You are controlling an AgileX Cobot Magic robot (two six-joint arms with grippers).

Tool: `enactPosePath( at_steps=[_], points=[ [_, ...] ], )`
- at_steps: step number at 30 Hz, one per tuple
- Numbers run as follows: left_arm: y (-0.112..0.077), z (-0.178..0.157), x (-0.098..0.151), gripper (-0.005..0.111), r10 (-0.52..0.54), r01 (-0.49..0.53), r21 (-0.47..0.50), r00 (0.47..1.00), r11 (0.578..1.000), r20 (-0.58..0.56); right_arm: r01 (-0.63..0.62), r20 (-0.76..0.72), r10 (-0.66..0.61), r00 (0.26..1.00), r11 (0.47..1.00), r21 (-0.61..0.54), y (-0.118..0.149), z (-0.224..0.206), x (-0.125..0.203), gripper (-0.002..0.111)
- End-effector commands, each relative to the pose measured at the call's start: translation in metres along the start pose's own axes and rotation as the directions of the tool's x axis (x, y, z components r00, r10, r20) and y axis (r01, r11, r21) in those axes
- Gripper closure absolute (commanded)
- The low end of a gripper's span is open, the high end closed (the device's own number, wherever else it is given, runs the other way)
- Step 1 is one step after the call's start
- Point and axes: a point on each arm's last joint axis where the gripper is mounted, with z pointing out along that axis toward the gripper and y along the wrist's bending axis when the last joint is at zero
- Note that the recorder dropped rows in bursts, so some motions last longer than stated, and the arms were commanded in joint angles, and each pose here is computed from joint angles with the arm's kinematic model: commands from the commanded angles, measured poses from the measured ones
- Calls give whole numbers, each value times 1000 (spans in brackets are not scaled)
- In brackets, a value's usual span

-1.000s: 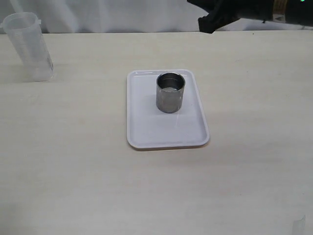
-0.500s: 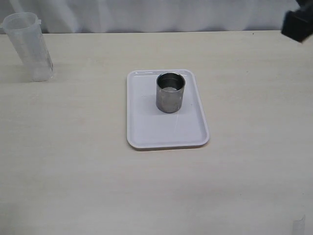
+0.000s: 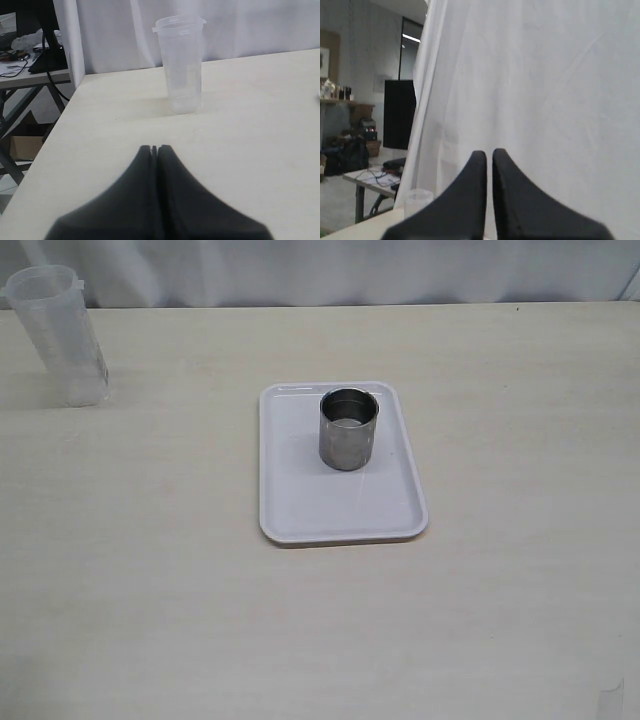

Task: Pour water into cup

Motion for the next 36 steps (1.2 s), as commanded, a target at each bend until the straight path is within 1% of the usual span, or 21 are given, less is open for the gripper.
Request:
enactPosePath(
  at_steps=[1, 5, 21, 23, 24, 25, 27, 29, 30, 32, 34, 35, 36],
  points=[
    [0, 0, 0, 107, -9, 9, 0, 1000, 1000, 11, 7, 107, -7, 994, 1000, 5, 8, -22, -11, 104],
    [0, 0, 0, 107, -9, 9, 0, 1000, 1000, 11, 38, 184, -38, 982, 999, 5, 15, -39, -18, 104],
    [0, 0, 0, 107, -9, 9, 0, 1000, 1000, 11, 37, 187, -37, 982, 999, 4, 15, -39, -19, 104],
    [0, 0, 0, 107, -9, 9, 0, 1000, 1000, 11, 47, 174, -49, 984, 999, 15, 14, -38, -14, 104],
    [0, 0, 0, 107, -9, 9, 0, 1000, 1000, 11, 41, 159, -45, 986, 999, 30, 12, -37, -8, 104],
    [0, 0, 0, 107, -9, 9, 0, 1000, 1000, 11, 10, 162, -15, 987, 1000, 29, 11, -36, -3, 104],
    [0, 0, 0, 107, -9, 9, 0, 1000, 1000, 11, -3, 200, -6, 980, 999, 43, 8, -35, 7, 104],
    [0, 0, 0, 107, -9, 9, 0, 1000, 1000, 11, 15, 248, -35, 968, 997, 81, 4, -34, 19, 104],
    [0, 0, 0, 107, -9, 9, 0, 1000, 1000, 11, 17, 262, -48, 964, 993, 120, 1, -35, 27, 104],
    [0, 0, 0, 107, -9, 9, 0, 1000, 1000, 11, 35, 232, -84, 969, 977, 208, -7, -36, 50, 104],
    [0, 0, 0, 107, -9, 9, 0, 1000, 1000, 11, 58, 176, -107, 979, 963, 262, -12, -37, 71, 104],
    [0, 0, 0, 107, -9, 9, 0, 1000, 1000, 11, 91, 125, -134, 983, 949, 300, -15, -39, 86, 104],
    [0, 0, 0, 107, -9, 9, 0, 1000, 1000, 11, 81, 106, -120, 987, 944, 319, -17, -40, 94, 104]
  ],
)
